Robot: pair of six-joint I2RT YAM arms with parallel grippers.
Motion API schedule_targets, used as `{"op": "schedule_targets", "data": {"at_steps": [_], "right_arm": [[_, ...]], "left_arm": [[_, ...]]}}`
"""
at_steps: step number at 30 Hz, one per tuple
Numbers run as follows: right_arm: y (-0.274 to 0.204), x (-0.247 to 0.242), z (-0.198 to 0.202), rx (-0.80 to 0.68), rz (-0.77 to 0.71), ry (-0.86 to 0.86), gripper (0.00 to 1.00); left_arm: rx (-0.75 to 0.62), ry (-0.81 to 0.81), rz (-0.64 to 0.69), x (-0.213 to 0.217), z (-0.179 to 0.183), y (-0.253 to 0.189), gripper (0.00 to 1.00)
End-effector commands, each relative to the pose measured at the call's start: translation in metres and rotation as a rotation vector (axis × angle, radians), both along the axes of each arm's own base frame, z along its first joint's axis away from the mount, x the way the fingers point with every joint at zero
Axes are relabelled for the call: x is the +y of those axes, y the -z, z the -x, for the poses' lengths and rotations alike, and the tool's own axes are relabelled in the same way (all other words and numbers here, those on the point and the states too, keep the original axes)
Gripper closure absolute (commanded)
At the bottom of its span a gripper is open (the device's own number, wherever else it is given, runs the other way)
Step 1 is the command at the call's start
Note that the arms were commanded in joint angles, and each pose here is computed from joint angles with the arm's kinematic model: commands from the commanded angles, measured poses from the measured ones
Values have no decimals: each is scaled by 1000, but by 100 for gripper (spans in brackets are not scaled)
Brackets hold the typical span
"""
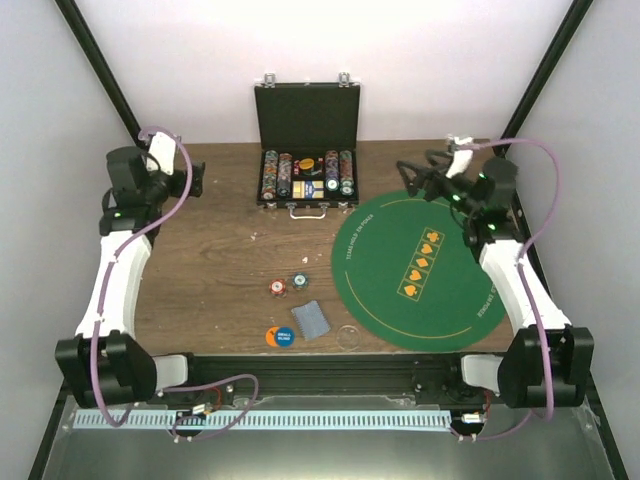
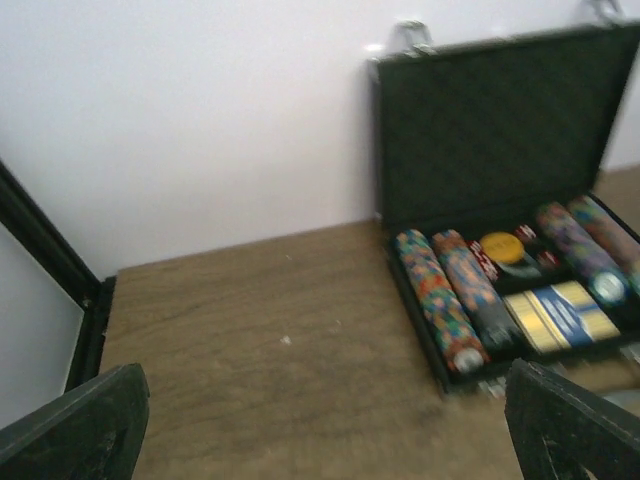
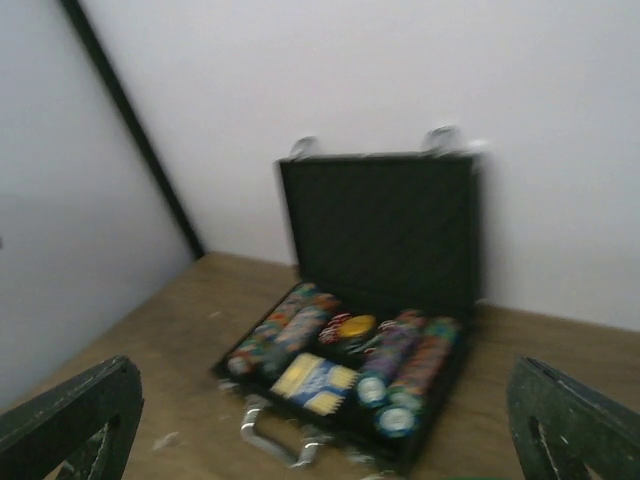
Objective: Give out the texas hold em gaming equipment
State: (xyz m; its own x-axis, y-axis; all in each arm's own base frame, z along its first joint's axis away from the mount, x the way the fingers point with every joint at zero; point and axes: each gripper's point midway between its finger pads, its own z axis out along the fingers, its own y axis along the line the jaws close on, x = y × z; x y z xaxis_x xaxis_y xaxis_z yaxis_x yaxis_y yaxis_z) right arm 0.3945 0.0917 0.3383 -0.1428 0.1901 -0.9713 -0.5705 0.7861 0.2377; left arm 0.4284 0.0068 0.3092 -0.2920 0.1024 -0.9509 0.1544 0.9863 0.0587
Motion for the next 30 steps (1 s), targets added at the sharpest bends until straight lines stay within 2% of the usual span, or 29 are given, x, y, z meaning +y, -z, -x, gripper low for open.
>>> {"op": "schedule_targets", "data": {"at_steps": [1, 4, 8, 11, 16, 20, 26, 30], "right_arm": [[26, 66, 19, 290, 71, -155, 0], [52, 106, 39, 426, 176, -198, 0], [93, 135, 58, 619, 317, -163, 0], [122, 164, 74, 730, 417, -200, 0], [155, 222, 112, 775, 538, -395, 1], [183, 261, 125, 776, 650, -509, 0], [234, 271, 116, 870, 786, -483, 0], [250, 272, 118, 876, 840, -476, 0]], "left_arm": [[374, 239, -48, -35, 80, 37, 2], [465, 339, -27, -51, 116, 35, 2], [578, 383, -9, -58, 152, 42, 2], [634, 371, 2, -57, 165, 52, 2], [660, 352, 54, -59, 165, 64, 2], [651, 372, 116, -67, 162, 67, 2], [653, 378, 147, -70, 156, 67, 2], [668, 372, 149, -69, 156, 72, 1]]}}
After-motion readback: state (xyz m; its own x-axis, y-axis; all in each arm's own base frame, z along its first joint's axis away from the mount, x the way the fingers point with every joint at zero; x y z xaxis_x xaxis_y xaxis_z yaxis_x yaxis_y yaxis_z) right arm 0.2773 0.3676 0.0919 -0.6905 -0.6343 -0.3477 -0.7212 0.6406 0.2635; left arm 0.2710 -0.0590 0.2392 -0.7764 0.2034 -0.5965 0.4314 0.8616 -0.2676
